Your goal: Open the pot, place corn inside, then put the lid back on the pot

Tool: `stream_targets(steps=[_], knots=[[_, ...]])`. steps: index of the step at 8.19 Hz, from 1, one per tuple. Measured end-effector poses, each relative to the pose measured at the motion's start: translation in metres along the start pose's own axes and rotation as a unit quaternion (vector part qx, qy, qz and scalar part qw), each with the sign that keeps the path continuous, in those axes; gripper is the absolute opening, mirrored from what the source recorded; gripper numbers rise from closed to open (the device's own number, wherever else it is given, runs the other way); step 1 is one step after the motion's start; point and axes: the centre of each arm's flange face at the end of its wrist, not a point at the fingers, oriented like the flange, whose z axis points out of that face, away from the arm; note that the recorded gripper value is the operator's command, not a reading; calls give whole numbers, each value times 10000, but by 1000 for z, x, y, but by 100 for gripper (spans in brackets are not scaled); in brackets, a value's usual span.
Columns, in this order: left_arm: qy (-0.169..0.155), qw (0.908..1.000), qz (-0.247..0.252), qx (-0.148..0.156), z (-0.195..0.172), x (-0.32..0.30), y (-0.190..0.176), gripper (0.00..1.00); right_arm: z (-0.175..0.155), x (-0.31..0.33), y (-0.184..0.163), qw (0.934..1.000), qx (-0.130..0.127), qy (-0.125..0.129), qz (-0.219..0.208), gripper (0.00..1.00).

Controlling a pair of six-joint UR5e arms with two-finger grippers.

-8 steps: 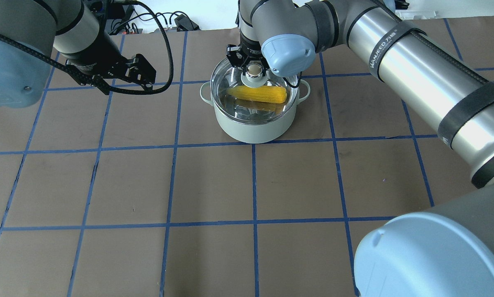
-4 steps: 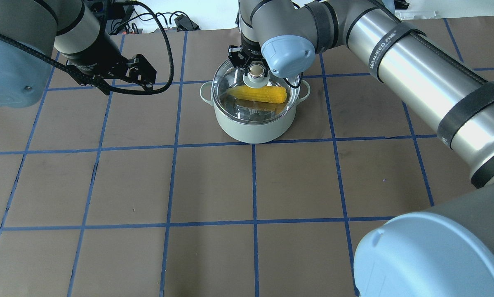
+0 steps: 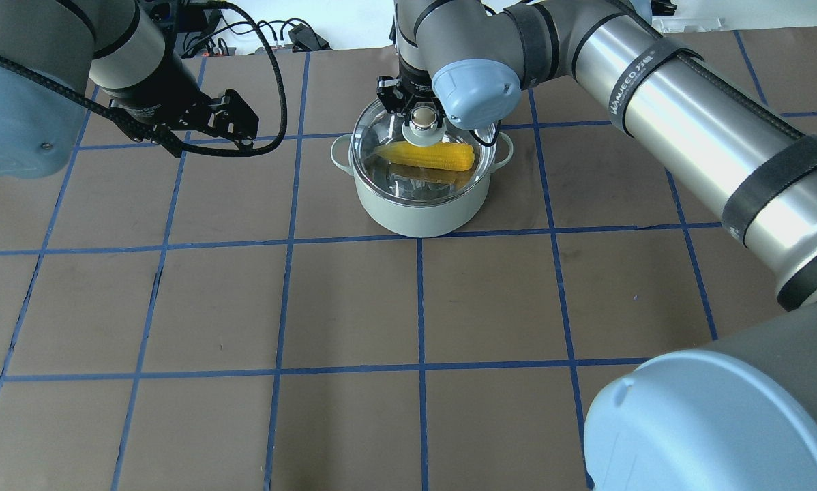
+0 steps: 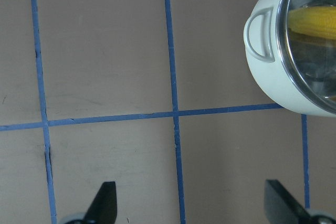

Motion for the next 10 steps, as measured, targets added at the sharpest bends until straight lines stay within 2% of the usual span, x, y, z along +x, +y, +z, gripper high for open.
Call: stream_targets(steps=[10], knots=[[2, 10000, 7, -7, 0, 0, 0, 100, -1, -1, -3, 10000, 84, -40, 21, 24]])
